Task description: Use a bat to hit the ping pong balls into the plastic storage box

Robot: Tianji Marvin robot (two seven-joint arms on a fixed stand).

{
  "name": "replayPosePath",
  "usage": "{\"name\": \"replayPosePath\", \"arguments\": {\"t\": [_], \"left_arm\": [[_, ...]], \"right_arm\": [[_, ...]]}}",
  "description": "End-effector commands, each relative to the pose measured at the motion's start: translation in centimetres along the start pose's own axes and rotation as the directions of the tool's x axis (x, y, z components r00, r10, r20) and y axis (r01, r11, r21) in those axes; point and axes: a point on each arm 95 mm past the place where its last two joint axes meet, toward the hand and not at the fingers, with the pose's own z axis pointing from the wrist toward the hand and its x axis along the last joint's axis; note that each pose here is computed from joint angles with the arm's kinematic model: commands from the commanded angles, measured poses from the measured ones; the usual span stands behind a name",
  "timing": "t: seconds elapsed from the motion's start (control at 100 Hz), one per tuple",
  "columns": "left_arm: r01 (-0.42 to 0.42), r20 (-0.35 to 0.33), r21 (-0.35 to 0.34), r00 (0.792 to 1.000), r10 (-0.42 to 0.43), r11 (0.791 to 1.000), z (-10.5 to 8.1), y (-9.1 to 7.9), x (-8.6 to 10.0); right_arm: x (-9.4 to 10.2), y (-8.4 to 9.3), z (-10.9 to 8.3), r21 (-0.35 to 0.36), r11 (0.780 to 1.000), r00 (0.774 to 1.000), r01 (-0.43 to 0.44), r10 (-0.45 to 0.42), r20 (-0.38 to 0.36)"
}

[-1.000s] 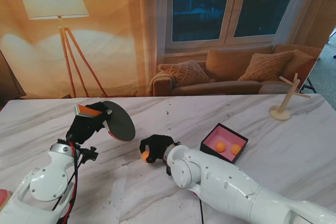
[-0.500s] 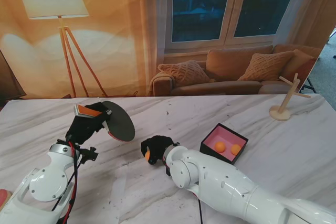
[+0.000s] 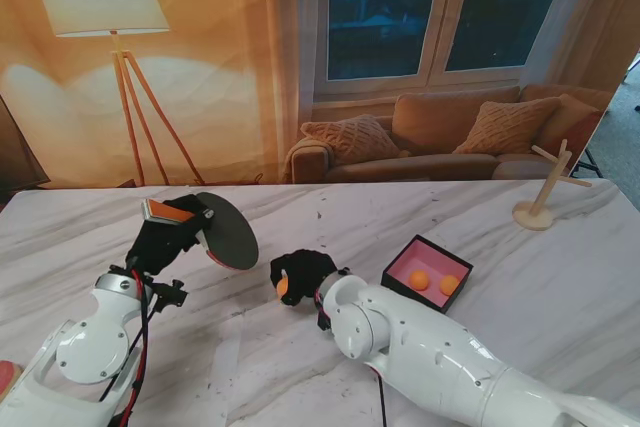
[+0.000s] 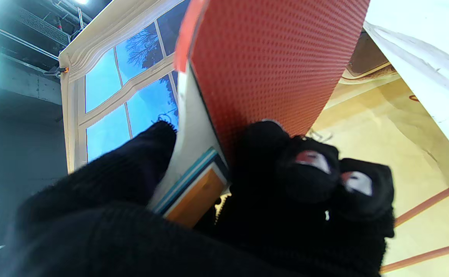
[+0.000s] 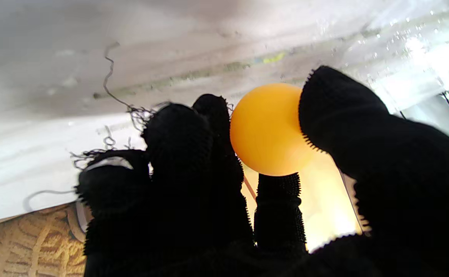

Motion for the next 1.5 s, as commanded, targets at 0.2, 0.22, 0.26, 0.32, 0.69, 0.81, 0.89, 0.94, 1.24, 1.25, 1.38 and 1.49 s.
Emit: {"name": "replayPosePath", "arguments": {"t": [0.2,0.22,0.26,0.32,0.69,0.81,0.89,0.94,1.24,1.25,1.38,1.49], "left_arm": [[0.009,-0.006,-0.008,1.000,-0.009,1.000,0.2,0.2,0.1],[0.010,-0.007,-0.008,1.000,-0.010,1.000,0.2,0.2,0.1],[0.011,-0.007,-0.007,1.000,-0.011,1.000,0.2,0.2,0.1],[0.015,-0.009,-0.005,1.000,-0.015,1.000,0.3,0.2,0.2],[0.039,-0.029,-0.002,0.999,-0.039,0.999,1.1,0.7,0.9],[0.054,-0.024,-0.013,0.998,-0.054,0.998,1.4,1.3,1.0],[0.065,-0.023,-0.021,0.998,-0.066,0.998,1.7,1.8,1.1],[0.076,-0.023,-0.023,0.997,-0.076,0.997,1.9,2.1,1.2],[0.136,-0.010,-0.062,0.991,-0.137,0.989,3.0,4.5,1.7],[0.138,-0.009,-0.063,0.990,-0.139,0.988,3.1,4.6,1.7],[0.166,0.001,-0.091,0.986,-0.167,0.982,3.6,5.9,1.8],[0.195,0.013,-0.107,0.981,-0.194,0.975,4.0,6.8,1.7]], "right_arm": [[-0.1,2.6,-1.6,-0.068,0.998,1.000,0.010,-0.011,-0.024],[-0.2,2.8,-1.7,-0.074,0.997,1.000,0.009,-0.011,-0.024],[-0.2,3.1,-2.0,-0.083,0.996,1.000,0.010,-0.012,-0.024],[-0.4,3.7,-2.4,-0.098,0.995,1.000,0.015,-0.017,-0.022],[-2.3,7.0,-5.2,-0.158,0.987,0.999,0.042,-0.038,0.028],[-2.5,8.7,-6.8,-0.189,0.980,0.998,0.057,-0.049,0.048],[-3.1,9.8,-7.5,-0.209,0.975,0.996,0.068,-0.056,0.063],[-3.4,10.4,-7.9,-0.225,0.972,0.996,0.074,-0.058,0.074],[-5.6,13.8,-10.3,-0.313,0.945,0.990,0.098,-0.062,0.125],[-5.6,14.0,-10.3,-0.315,0.944,0.990,0.101,-0.064,0.125],[-6.4,15.5,-11.3,-0.355,0.926,0.987,0.126,-0.081,0.140],[-6.9,16.7,-12.2,-0.390,0.910,0.984,0.141,-0.087,0.154]]}}
